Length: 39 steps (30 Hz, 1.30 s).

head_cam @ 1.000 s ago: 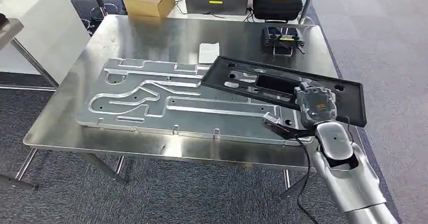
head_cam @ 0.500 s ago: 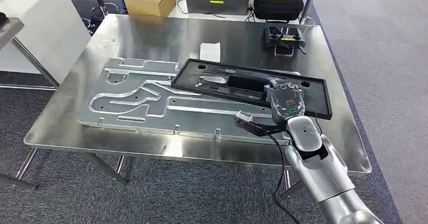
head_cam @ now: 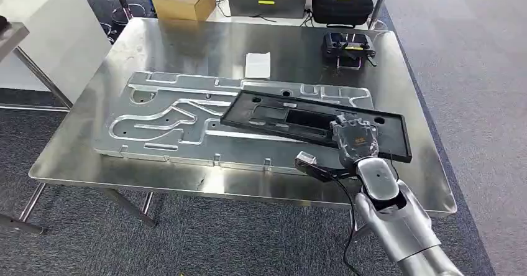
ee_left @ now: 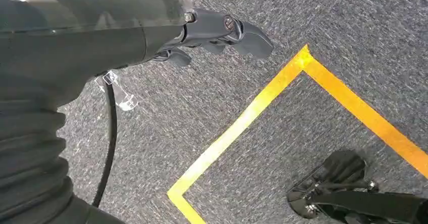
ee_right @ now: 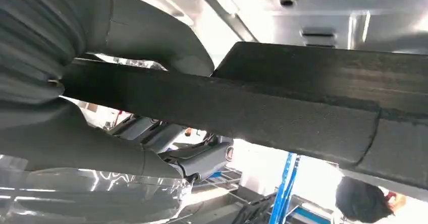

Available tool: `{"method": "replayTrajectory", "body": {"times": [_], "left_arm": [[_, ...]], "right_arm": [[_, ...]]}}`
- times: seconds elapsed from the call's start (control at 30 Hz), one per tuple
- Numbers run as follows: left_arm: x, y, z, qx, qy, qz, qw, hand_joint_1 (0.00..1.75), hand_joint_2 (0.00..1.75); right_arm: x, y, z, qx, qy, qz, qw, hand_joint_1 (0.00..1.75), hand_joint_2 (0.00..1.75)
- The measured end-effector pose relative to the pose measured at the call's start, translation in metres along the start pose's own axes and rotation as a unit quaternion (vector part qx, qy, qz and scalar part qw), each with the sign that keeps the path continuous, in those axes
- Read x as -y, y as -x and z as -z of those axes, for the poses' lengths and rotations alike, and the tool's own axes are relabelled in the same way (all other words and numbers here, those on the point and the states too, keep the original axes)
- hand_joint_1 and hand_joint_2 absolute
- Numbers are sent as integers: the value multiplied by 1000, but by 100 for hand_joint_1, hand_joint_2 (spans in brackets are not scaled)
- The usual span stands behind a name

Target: Take the parts from the cabinet and place them on the table.

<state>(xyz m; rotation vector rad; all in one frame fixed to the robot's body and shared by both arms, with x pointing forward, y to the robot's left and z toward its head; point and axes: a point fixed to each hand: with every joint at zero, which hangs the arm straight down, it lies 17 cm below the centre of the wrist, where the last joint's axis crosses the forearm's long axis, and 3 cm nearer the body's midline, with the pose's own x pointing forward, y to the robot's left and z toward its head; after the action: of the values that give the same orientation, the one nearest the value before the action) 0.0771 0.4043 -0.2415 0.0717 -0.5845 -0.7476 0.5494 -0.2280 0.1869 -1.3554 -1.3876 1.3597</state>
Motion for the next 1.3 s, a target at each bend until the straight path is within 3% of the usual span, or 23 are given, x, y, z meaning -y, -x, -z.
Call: {"method": "replayTrajectory", "body": {"times": [0.3, 1.1, 1.13, 1.3], "left_arm": [[10, -8, -4, 29, 20, -16, 999, 0, 175], [20, -7, -6, 30, 37, -14, 999, 0, 175], [21, -7, -6, 30, 39, -12, 999, 0, 175], [23, -6, -7, 30, 43, 4, 999, 0, 175]], "right_arm": [[-17, 5, -12, -3, -12, -5, 1000, 175, 175], [-26, 2, -19, 0, -21, -9, 1000, 175, 175], [-26, 2, -19, 0, -21, -9, 1000, 0, 0], [-30, 1, -22, 1, -25, -10, 1000, 0, 0]]}}
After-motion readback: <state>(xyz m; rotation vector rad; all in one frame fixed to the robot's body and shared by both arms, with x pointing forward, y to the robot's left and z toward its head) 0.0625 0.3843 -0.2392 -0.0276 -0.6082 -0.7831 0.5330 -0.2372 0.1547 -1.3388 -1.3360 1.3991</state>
